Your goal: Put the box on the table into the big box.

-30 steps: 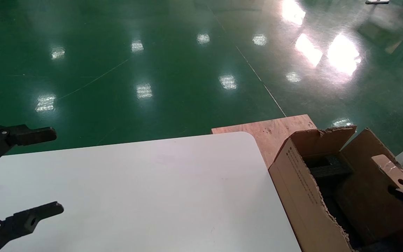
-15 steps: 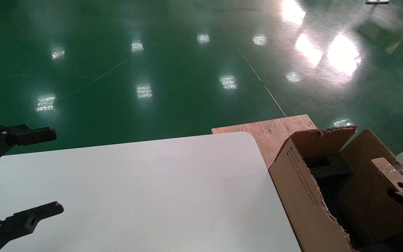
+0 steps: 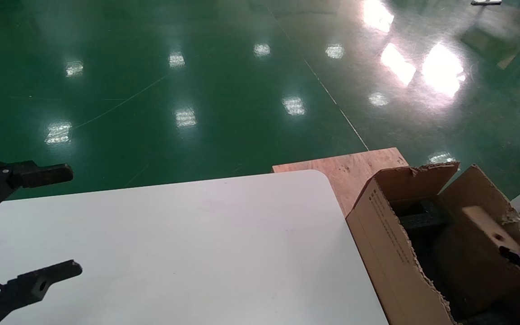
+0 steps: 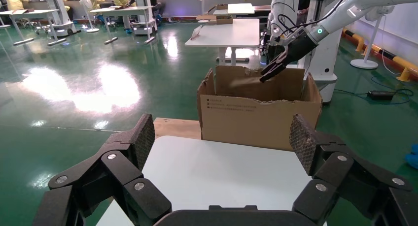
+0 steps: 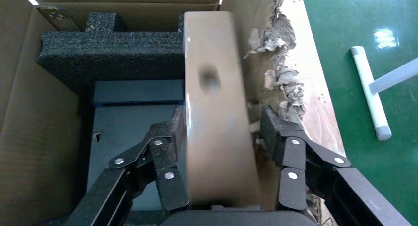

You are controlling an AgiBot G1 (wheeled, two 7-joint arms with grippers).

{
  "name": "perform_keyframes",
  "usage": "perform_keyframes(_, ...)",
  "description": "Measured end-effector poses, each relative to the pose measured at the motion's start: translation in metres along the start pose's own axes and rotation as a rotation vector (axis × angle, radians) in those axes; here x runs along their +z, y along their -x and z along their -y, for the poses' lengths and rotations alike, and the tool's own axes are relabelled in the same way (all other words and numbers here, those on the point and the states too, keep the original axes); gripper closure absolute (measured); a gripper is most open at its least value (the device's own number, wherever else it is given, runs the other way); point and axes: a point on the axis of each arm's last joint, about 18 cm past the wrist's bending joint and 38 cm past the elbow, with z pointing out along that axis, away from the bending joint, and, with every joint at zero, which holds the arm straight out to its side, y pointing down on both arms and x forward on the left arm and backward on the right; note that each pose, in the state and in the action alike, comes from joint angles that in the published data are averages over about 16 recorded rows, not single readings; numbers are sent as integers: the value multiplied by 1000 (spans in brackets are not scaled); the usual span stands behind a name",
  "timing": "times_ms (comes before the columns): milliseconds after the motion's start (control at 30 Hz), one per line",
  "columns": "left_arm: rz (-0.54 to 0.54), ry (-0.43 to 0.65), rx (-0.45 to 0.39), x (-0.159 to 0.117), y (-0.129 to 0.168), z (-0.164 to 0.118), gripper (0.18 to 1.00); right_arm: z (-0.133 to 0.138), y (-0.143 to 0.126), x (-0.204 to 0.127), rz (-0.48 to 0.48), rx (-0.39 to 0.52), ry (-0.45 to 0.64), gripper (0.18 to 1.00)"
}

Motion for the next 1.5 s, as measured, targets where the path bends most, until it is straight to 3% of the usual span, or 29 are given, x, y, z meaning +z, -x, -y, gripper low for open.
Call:
perform_keyframes(400,0,0,0,0,0,0,184,7,3,1,12,-13,-13,458)
perform_keyframes(767,0,0,0,0,0,0,184,72,40,6,127,-166,-118,266)
perform_keyframes(1167,0,0,0,0,0,0,184,150,104,8,228,-382,-232,184)
perform_keyframes(1500,0,0,0,0,0,0,184,177,123,10,207,-484,-260,178)
